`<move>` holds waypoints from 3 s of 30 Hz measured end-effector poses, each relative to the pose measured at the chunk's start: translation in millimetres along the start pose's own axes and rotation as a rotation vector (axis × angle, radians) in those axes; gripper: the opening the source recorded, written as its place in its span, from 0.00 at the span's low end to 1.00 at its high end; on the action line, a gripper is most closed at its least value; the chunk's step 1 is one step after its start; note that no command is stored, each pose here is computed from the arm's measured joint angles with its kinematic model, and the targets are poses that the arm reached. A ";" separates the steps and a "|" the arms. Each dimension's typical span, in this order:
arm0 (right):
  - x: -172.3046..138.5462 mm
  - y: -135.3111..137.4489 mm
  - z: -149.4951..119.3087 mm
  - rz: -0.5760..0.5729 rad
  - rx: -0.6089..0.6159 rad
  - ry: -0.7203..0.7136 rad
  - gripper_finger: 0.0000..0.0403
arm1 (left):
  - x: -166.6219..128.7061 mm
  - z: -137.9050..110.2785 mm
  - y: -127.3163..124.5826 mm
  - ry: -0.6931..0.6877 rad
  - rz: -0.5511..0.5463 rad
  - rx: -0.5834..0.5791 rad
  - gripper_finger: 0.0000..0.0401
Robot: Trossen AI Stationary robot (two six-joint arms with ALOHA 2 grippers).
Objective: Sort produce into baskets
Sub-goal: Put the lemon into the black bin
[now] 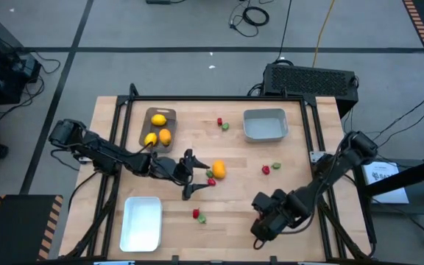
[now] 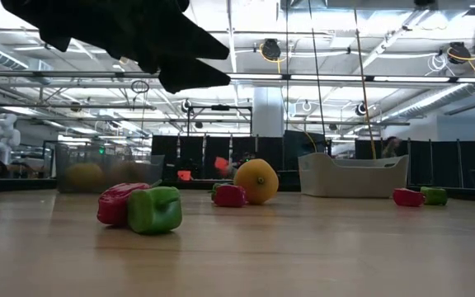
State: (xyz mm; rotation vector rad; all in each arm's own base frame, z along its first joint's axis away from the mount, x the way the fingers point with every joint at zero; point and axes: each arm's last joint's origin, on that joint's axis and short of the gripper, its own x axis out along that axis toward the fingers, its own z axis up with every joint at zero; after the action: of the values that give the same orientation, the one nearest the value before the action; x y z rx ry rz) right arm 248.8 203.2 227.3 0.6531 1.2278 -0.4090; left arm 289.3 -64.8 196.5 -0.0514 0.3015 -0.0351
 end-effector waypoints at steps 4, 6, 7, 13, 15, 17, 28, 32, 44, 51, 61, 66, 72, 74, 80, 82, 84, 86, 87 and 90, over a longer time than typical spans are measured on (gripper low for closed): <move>8.3 -2.8 -10.5 -0.083 0.082 0.017 0.82 | 0.0 1.4 -0.2 -0.014 -0.002 -0.002 0.83; 12.3 -5.2 -15.4 -0.136 0.125 0.021 0.82 | -0.1 1.5 -0.2 -0.015 -0.002 -0.002 0.83; 14.0 -7.3 -18.3 -0.170 0.144 0.027 0.82 | -0.1 1.5 -0.2 -0.015 -0.002 -0.002 0.83; 22.0 -13.5 -32.8 -0.300 0.230 0.090 0.82 | 0.0 1.6 -0.2 -0.015 -0.002 -0.002 0.83; 22.3 -12.4 -35.4 -0.293 0.244 0.082 0.82 | 0.0 1.5 -0.2 -0.014 -0.003 -0.002 0.83; 22.1 -12.5 -37.4 -0.297 0.260 0.074 0.82 | 0.0 1.5 -0.2 -0.014 -0.003 -0.002 0.83; 22.1 -18.7 -47.0 -0.331 0.321 -0.058 0.82 | 0.0 1.1 -0.2 -0.010 -0.002 -0.001 0.83; 29.3 -25.1 -52.4 -0.338 0.347 -0.082 0.82 | 0.0 1.3 -0.2 -0.011 -0.002 -0.003 0.83; 45.0 -37.3 -66.6 -0.328 0.391 -0.088 0.82 | 0.0 1.4 -0.2 -0.011 -0.003 -0.004 0.83; 47.2 -39.1 -67.8 -0.328 0.393 -0.082 0.82 | 0.0 1.3 -0.2 -0.010 -0.003 -0.005 0.83; 45.5 -40.5 -74.7 -0.351 0.399 -0.041 0.79 | 0.0 1.0 -0.2 -0.007 -0.002 -0.005 0.83; 44.7 -42.3 -75.6 -0.371 0.393 -0.043 0.70 | 0.0 1.0 -0.2 -0.007 -0.002 -0.005 0.83; 44.3 -43.2 -75.3 -0.379 0.372 -0.045 0.56 | 0.0 1.0 -0.2 -0.007 -0.002 -0.007 0.83; 44.2 -43.2 -75.3 -0.379 0.364 -0.044 0.53 | 0.0 1.0 -0.2 -0.007 -0.002 -0.007 0.83; 44.3 -43.1 -75.2 -0.378 0.362 -0.043 0.47 | 0.0 1.0 -0.2 -0.007 -0.002 -0.006 0.83; 44.3 -43.1 -75.2 -0.378 0.358 -0.043 0.47 | 0.0 1.0 -0.2 -0.007 -0.002 -0.006 0.83; 44.3 -43.1 -75.2 -0.378 0.349 -0.041 0.47 | 0.0 1.0 -0.2 -0.007 -0.002 -0.006 0.83; 44.3 -43.0 -75.2 -0.378 0.329 -0.038 0.46 | 0.0 1.0 -0.2 -0.007 -0.002 -0.004 0.83; 44.2 -43.0 -74.9 -0.378 0.320 -0.037 0.46 | 0.0 1.0 -0.2 -0.007 -0.002 -0.003 0.83; 42.1 -42.1 -71.1 -0.391 0.302 -0.035 0.46 | 0.0 1.0 -0.2 -0.007 -0.002 -0.003 0.83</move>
State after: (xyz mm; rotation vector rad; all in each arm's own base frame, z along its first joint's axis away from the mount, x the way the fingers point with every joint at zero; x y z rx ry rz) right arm 183.6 220.7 163.7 0.6566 1.2728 -0.9420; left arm 289.7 -64.9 197.4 -0.0551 0.2946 -0.0368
